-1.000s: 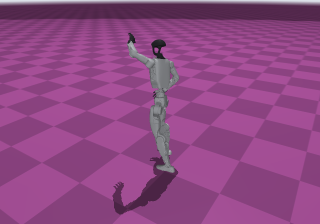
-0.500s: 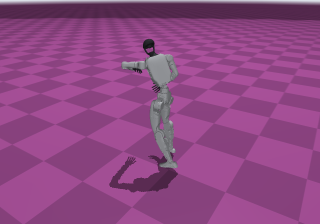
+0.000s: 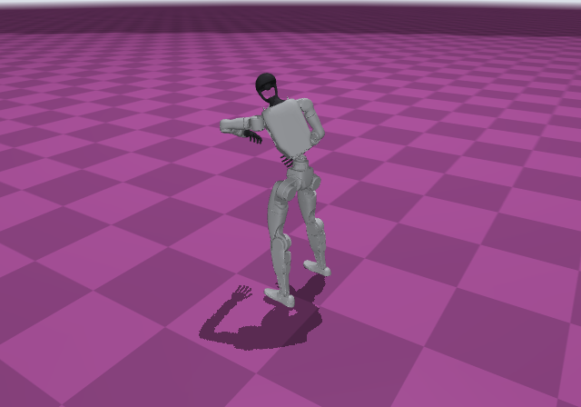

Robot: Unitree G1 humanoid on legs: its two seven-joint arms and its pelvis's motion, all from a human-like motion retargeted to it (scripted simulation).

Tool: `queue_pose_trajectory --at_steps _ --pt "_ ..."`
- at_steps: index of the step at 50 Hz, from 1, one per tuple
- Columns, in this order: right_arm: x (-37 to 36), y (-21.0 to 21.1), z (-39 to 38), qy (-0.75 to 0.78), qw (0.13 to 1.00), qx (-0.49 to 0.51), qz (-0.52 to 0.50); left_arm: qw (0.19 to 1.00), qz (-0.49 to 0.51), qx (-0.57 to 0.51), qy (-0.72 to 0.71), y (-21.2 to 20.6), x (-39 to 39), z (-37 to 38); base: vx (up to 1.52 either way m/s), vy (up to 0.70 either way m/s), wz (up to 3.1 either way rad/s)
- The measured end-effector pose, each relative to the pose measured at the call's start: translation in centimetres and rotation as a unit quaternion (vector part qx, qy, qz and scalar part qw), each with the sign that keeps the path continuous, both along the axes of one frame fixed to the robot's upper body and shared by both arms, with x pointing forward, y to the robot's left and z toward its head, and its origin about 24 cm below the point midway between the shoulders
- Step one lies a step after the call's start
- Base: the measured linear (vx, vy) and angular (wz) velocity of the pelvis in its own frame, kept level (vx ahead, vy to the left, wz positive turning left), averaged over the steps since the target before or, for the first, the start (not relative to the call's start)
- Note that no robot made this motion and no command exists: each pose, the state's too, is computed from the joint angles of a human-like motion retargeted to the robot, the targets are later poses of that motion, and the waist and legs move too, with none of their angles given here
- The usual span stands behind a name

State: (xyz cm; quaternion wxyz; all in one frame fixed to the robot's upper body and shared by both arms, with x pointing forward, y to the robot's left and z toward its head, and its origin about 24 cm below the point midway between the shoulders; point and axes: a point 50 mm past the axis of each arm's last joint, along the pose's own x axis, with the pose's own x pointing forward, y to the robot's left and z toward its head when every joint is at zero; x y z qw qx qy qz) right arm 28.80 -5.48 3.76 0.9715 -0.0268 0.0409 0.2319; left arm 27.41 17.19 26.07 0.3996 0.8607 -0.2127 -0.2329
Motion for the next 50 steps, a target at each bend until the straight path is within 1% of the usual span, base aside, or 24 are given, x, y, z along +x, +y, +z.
queue_pose_trajectory --at_steps 8,13,18,24,27,31,34,36,39,42,44,47,50 --pt "-1.6 -1.1 -2.2 0.042 0.999 0.007 -0.012 0.999 0.006 -0.014 -0.043 -0.1 0.4 1.9 0.00 0.20 -0.19" --pt "-2.6 -1.7 -3.3 0.046 0.998 -0.028 -0.024 0.997 0.037 -0.019 -0.059 0.9 1.1 2.7 -0.05 0.13 -0.22" --pt "-2.5 -0.7 -2.7 0.012 0.997 -0.072 -0.017 0.997 0.071 -0.017 -0.040 1.4 1.4 2.7 -0.03 0.04 -0.06" --pt "-1.8 2.0 -0.9 -0.060 0.990 -0.124 0.007 0.995 0.080 0.056 0.016 1.5 0.9 0.4 0.00 0.04 -0.32" --pt "-1.7 3.5 0.1 -0.081 0.989 -0.120 0.025 0.993 0.080 0.072 0.049 1.9 0.6 -1.2 0.10 0.02 -0.88" --pt "-1.8 5.3 1.8 -0.106 0.988 -0.100 0.044 0.994 0.048 0.073 0.068 1.8 -0.2 -3.1 0.17 -0.02 -1.38" --pt "-2.0 5.3 1.7 -0.091 0.992 -0.081 0.036 0.994 0.023 0.073 0.075 1.4 -0.8 -4.0 0.25 -0.05 -1.30" --pt "-2.1 5.1 1.5 -0.073 0.995 -0.056 0.029 0.995 0.025 0.068 0.072 1.4 -0.8 -4.0 0.30 -0.08 -1.02" --pt "-2.2 2.7 0.2 -0.046 0.998 -0.042 0.006 0.997 -0.015 0.046 0.064 -0.4 -1.3 -2.8 0.34 -0.10 -0.61" --pt "-2.5 -1.9 -1.8 -0.010 0.998 -0.056 -0.025 0.995 -0.091 0.005 0.045 -3.5 -2.6 -0.3 0.36 -0.11 -0.14" --pt "-3.4 -5.6 -3.6 0.018 0.994 -0.100 -0.044 0.989 -0.142 -0.019 0.031 -5.3 -3.9 1.3 0.35 -0.10 0.09" --pt "-5.0 -12.3 -5.1 0.043 0.974 -0.214 -0.065 0.975 -0.217 -0.038 -0.039 -7.2 -5.5 4.2 0.31 -0.09 0.29" --pt "-6.6 -17.8 -5.4 0.071 0.947 -0.302 -0.084 0.959 -0.236 -0.028 -0.153 -7.3 -5.6 7.8 0.24 -0.07 0.36"
